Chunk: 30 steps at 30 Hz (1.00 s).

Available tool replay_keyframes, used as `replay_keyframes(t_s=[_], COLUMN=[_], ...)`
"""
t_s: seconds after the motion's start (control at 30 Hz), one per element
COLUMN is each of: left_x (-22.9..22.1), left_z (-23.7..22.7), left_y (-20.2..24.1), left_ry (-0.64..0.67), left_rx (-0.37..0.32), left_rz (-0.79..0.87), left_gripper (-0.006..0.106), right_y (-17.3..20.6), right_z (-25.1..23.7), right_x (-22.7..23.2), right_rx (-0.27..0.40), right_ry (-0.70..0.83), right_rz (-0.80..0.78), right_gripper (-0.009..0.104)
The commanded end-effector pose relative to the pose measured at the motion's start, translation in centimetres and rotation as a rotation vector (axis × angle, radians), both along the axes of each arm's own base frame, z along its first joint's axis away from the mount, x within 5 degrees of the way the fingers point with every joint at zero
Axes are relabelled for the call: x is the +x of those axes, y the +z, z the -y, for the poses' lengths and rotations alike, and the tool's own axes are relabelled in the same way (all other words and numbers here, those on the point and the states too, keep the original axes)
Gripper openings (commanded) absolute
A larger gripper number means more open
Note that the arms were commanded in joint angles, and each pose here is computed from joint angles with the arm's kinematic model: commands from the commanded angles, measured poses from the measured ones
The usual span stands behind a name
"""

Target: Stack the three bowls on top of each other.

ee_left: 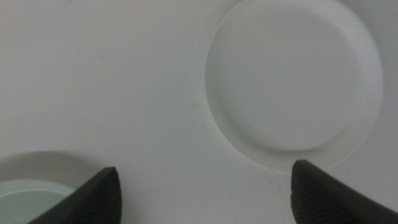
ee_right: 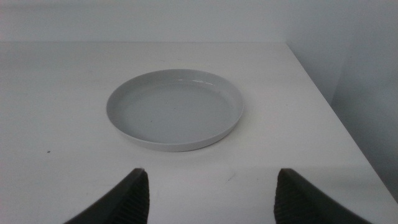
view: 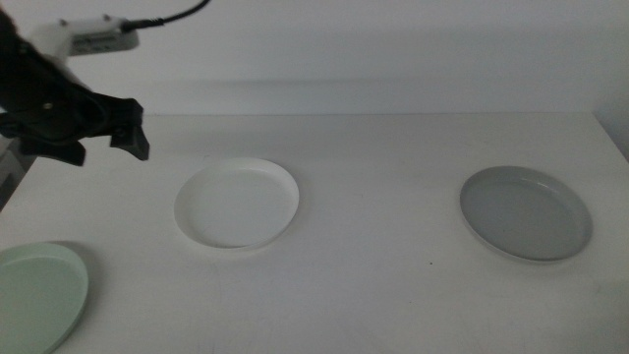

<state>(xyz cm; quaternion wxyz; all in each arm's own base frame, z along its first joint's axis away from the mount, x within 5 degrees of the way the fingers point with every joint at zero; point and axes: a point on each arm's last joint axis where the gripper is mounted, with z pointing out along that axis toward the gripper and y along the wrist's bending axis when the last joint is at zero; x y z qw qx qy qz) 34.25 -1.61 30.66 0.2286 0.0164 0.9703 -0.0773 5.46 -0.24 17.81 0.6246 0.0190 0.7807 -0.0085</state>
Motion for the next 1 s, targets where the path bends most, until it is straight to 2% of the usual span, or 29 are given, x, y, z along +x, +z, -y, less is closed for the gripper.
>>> replay_keyframes(t_s=[0.0, 0.2, 0.5, 0.67, 0.8, 0.97], left_x=[1.1, 4.4, 8.0, 9.3, 9.7, 9.8], left_z=[0.4, 0.7, 3.5, 3.9, 4.3, 4.4], left_y=[1.3, -2.4, -7.0, -9.4, -11.0, -11.9], left_ry=[0.0, 0.012, -0.065, -0.035, -0.032, -0.032], left_rx=[-0.032, -0.058, 0.045, 0.026, 0.012, 0.008], left_rz=[0.033, -0.059, -0.124, -0.135, -0.154, -0.176], left_gripper=[0.089, 0.089, 0.085, 0.077, 0.064, 0.031], right_y=[1.1, 1.1, 1.1, 1.1, 1.1, 1.1], right_z=[0.0, 0.0, 0.0, 0.0, 0.0, 0.0], right_x=[-0.1, -0.1, -0.1, -0.1, -0.1, -0.1], right_rx=[-0.023, -0.023, -0.023, -0.023, -0.023, -0.023], right_ry=[-0.004, -0.004, -0.004, -0.004, -0.004, -0.004], right_rz=[0.116, 0.116, 0.116, 0.116, 0.116, 0.116], right_gripper=[0.054, 0.054, 0.054, 0.054, 0.054, 0.054])
